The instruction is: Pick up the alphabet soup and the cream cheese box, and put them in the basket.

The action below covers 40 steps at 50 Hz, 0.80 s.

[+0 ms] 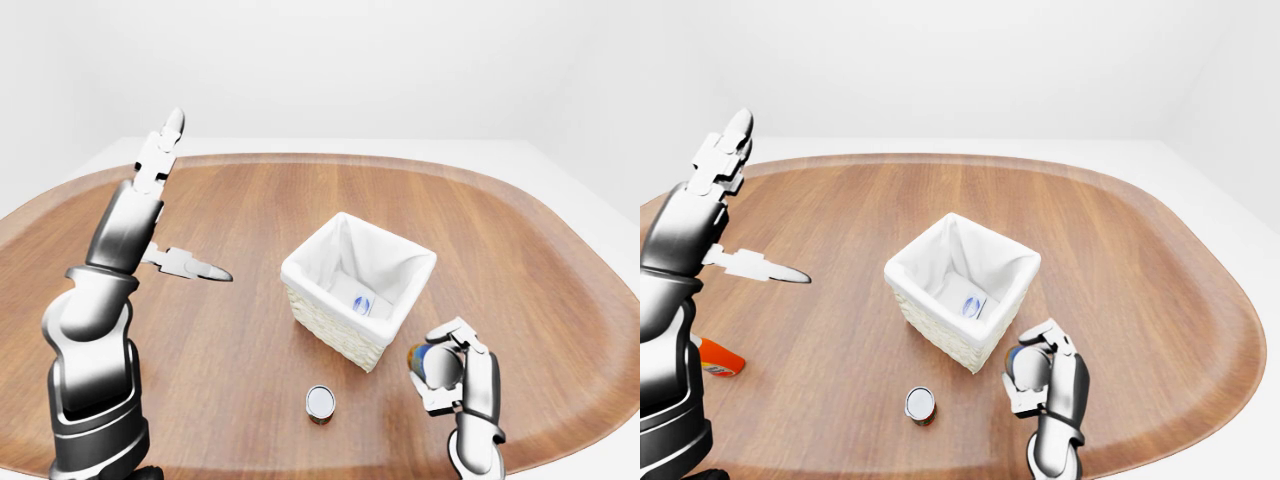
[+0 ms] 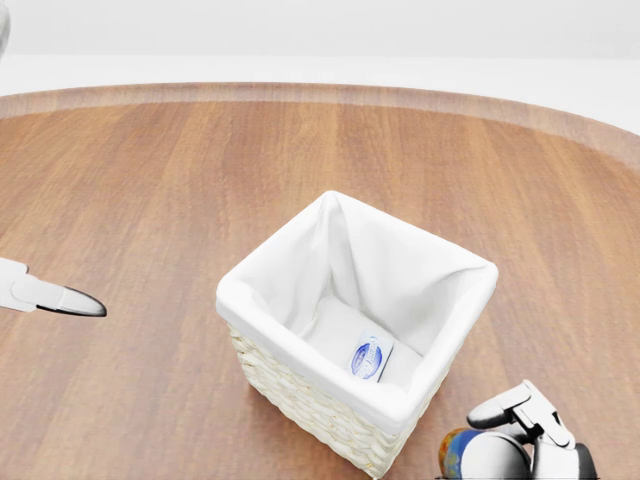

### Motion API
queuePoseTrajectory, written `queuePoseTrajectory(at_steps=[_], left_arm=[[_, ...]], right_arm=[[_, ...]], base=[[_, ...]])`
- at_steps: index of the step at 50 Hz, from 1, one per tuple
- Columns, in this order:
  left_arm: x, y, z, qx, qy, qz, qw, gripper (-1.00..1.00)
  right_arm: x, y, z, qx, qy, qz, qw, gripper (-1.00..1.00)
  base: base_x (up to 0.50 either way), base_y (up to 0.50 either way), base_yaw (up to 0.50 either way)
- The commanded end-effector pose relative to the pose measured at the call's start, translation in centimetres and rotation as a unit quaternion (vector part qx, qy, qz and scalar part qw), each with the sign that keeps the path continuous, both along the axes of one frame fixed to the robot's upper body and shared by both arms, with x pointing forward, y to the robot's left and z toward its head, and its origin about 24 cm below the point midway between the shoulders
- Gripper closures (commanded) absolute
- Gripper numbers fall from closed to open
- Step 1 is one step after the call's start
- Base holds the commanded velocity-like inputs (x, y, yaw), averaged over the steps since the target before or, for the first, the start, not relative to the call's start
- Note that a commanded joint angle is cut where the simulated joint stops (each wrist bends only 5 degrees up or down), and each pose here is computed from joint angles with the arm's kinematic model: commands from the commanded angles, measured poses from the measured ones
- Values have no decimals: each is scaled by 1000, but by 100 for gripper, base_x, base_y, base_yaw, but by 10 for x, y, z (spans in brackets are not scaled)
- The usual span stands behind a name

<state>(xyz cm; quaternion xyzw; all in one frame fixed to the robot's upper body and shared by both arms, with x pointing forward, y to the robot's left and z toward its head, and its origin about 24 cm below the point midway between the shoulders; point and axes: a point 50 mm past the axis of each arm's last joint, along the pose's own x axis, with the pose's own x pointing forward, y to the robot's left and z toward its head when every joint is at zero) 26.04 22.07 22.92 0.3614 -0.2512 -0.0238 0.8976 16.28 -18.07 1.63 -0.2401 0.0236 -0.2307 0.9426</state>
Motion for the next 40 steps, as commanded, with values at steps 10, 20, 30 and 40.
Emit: queuePoseTrajectory(at_steps=[10,20,30,40], left_arm=[[-2,-1,5,-13,-14,-5,1000,-100],[-2,-1,6,-12,-18,-5,1000,-100],[-1,-1,4,-13,-13,-5,1000,-100],[-1,-1,5,-13,-13,-6,1000,-100]], right_arm=[[14,6,48,-16,-103,23,994,100],[27,18,85,-27,-155,53,986,100],[38,30,127,-36,-224,83,970,100],[55,50,160,-61,-283,141,947,100]], base=[[0,0,0],[0,0,0],[0,0,0],[0,0,0]])
